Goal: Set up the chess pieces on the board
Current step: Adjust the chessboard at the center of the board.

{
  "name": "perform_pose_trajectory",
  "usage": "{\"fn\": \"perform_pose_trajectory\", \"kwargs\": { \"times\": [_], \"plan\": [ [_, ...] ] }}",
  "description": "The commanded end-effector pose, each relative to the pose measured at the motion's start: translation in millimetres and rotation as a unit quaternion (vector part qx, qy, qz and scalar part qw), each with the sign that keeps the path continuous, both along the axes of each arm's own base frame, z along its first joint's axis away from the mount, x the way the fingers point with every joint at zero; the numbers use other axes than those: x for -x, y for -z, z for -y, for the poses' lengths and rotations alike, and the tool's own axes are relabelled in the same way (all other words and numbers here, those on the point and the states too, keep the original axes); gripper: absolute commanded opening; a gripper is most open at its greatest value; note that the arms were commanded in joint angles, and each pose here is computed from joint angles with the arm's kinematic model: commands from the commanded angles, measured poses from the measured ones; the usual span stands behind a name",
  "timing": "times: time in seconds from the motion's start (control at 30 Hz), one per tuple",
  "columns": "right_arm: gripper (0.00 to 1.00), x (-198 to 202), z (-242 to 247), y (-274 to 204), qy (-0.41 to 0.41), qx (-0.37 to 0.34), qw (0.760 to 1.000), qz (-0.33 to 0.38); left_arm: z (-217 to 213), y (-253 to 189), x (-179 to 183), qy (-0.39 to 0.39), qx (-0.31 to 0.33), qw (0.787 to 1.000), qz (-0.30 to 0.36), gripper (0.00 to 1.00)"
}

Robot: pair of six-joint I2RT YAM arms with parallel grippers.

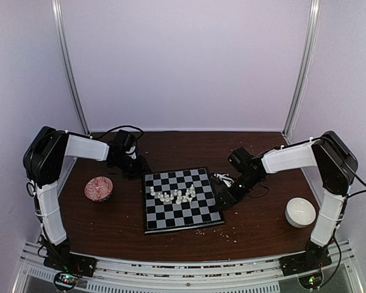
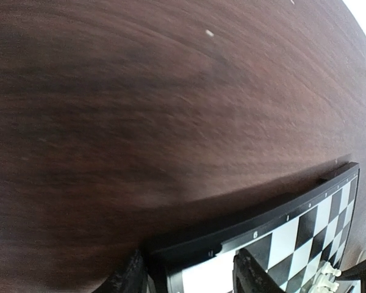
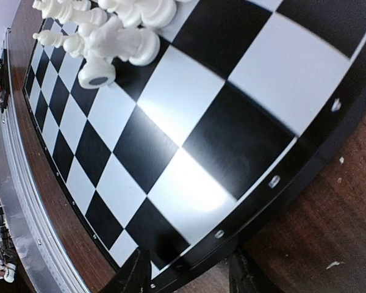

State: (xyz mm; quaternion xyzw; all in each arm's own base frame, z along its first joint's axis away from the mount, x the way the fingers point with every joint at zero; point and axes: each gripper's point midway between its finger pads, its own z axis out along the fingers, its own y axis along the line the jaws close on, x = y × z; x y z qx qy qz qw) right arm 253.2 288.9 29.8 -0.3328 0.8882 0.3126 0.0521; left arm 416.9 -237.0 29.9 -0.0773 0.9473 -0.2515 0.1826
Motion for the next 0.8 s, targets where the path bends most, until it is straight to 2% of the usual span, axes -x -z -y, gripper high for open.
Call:
{"fn": "perform_pose_trajectory", "kwargs": {
  "times": [0.0,0.3,0.43,0.6,0.67,0.77],
  "plan": [
    [0.45,23.5,6.8,14.1,-0.005,0.016,0.999,-0.028,36.1,0.1,15.0,0.056,0.022,0.998,0.0,0.48],
    [0.45,20.3,8.4,18.8,-0.006,0.033,0.999,-0.039,36.3,-17.6,22.5,0.044,0.014,0.999,0.021,0.47],
    [0.45,14.9,8.1,13.8,-0.007,0.036,0.999,-0.028,6.1,-45.3,17.3,0.008,-0.04,0.998,0.046,0.52],
    [0.45,9.7,8.9,7.0,-0.003,0.032,0.999,-0.014,-34.4,-64.2,46.9,-0.016,-0.093,0.995,0.043,0.54],
    [0.45,7.7,8.5,6.7,0.0,0.031,0.999,-0.014,-37.7,-62.0,65.8,-0.003,-0.09,0.996,0.027,0.49],
    [0.44,3.8,8.2,7.0,0.004,0.034,0.999,-0.015,-39.2,-48.9,94.8,0.023,-0.091,0.996,0.001,0.31]
  ]
}}
